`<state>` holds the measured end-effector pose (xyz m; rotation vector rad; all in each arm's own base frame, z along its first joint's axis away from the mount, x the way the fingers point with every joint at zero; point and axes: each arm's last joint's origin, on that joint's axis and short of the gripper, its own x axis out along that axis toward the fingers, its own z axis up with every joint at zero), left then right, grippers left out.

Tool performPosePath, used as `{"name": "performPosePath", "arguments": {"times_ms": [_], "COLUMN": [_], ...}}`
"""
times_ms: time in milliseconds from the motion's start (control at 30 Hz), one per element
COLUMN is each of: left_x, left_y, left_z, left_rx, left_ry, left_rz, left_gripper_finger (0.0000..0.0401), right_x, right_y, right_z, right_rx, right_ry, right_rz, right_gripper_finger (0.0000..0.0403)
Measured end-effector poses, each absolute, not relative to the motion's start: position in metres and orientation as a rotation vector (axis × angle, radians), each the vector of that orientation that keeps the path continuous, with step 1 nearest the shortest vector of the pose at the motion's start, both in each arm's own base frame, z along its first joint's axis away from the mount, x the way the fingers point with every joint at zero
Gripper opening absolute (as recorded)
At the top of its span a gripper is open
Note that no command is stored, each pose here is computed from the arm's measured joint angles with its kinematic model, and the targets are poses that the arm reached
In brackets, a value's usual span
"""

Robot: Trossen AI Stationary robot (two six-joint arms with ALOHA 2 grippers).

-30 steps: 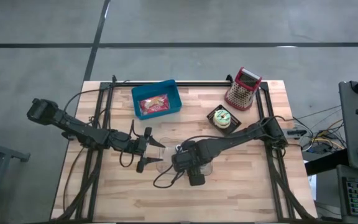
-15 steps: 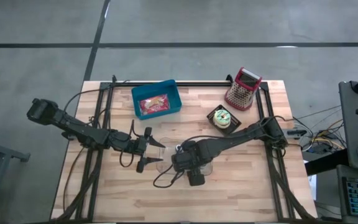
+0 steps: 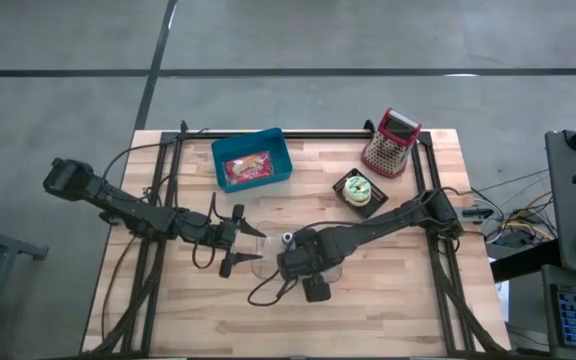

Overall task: Pick & Place Food Item
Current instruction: Put the black food coloring bottle into the transparent bin, then return to Home Position

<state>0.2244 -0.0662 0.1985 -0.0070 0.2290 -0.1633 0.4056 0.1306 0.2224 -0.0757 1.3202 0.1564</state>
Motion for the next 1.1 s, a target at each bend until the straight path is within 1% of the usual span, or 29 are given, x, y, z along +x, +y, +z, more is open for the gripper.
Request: {"name": "performPosePath", "arguments": {"times_ms": [300, 633, 967, 1100], "left_x": [0.224, 0.224, 0.224, 0.223], "left_y": [-0.066, -0.066, -0.066, -0.066], "left_z": [0.199, 0.199, 0.199, 0.200], "left_rx": [-0.007, -0.007, 0.004, 0.005], "left_ry": [0.229, 0.229, 0.233, 0.235], "left_rz": [-0.163, -0.162, -0.148, -0.152], "left_gripper_finger": [0.0273, 0.0273, 0.0273, 0.0273], "right_x": [0.403, 0.395, 0.375, 0.365], "right_y": [0.128, 0.131, 0.144, 0.149], "right_z": [0.233, 0.256, 0.316, 0.335], "right_rx": [-0.100, -0.121, -0.133, -0.153], "right_ry": [1.288, 1.209, 0.933, 0.846], "right_rz": [0.120, 0.088, 0.112, 0.148], "right_gripper_finger": [0.0247, 0.0247, 0.0247, 0.0247]}}
